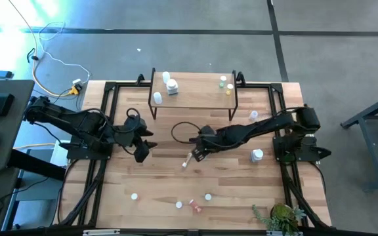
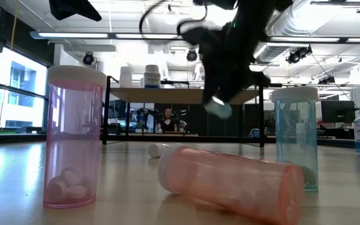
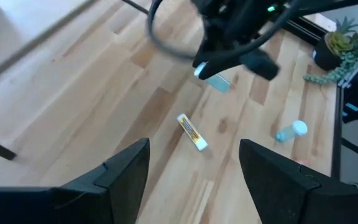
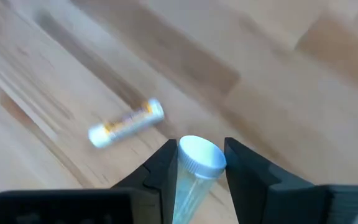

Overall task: Pick and place medicine bottles onto shelf by color
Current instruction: Put the top blue pill bottle on the shelf

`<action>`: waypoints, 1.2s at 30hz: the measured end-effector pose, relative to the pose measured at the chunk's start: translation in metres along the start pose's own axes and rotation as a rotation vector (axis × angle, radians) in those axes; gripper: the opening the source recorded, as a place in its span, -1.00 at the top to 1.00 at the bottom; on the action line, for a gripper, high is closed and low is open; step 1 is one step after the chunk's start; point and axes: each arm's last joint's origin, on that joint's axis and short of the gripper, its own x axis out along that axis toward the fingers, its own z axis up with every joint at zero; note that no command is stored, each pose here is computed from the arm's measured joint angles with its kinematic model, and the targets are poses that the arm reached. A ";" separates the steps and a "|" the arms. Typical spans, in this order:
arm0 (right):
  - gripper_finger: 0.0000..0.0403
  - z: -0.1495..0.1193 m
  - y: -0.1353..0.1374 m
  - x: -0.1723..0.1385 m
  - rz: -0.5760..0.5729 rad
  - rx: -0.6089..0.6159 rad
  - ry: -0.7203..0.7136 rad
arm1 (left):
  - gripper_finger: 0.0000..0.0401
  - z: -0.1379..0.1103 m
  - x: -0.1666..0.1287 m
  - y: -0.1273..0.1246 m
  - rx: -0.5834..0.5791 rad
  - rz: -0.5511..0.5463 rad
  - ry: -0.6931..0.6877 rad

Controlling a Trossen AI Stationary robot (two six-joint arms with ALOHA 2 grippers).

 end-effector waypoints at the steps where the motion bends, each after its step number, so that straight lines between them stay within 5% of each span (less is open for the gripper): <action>1: 0.50 0.002 0.001 -0.006 0.011 0.001 -0.037 | -0.19 0.002 0.000 0.002 0.006 0.008 -0.007; 15: 0.50 0.061 0.006 -0.036 0.136 -0.041 -0.526 | -0.19 0.024 -0.007 0.039 0.048 0.129 -0.102; 22: 0.50 0.089 0.001 -0.043 0.074 -0.119 -0.741 | -0.19 0.030 -0.007 0.050 0.097 0.182 -0.112; 36: 0.50 0.118 -0.004 -0.045 -0.235 -0.379 -1.002 | -0.19 0.034 -0.006 0.057 0.179 0.245 -0.117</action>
